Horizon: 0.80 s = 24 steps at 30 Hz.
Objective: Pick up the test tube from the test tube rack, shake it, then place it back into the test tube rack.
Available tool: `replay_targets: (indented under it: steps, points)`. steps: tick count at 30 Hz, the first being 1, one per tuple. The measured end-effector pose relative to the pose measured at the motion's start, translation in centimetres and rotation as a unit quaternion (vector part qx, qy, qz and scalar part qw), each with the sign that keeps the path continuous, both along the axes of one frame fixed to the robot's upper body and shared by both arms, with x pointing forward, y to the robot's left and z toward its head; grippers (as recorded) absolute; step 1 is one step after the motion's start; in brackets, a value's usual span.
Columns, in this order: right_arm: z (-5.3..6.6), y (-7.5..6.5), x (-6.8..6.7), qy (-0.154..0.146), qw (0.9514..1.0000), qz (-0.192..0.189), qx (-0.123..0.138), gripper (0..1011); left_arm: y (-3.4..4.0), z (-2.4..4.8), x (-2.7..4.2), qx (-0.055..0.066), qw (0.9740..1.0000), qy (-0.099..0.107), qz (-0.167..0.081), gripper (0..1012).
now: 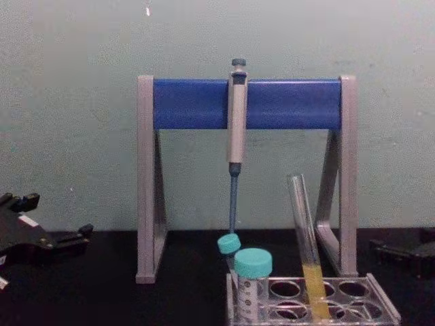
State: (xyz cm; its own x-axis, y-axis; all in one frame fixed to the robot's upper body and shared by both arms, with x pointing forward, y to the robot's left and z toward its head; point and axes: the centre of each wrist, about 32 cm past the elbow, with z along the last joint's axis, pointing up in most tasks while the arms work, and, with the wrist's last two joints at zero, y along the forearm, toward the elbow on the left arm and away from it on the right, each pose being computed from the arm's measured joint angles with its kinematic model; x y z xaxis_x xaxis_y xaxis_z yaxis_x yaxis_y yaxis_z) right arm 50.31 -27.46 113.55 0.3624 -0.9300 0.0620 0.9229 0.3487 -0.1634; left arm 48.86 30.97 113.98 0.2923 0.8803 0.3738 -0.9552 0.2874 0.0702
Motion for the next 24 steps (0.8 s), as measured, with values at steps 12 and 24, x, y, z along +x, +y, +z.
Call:
replay_targets:
  steps: [12, 24]
  points:
    - [0.09, 0.04, -0.05, -0.002, 1.0000, 0.002, -0.002, 1000, 0.00, 0.00, 0.00, 0.000, 1.0000, 0.000, 0.000, 1001]
    - [0.13, 0.07, -0.08, -0.003, 1.0000, 0.003, -0.002, 1000, 0.00, 0.00, 0.00, 0.000, 1.0000, 0.000, 0.000, 1001]
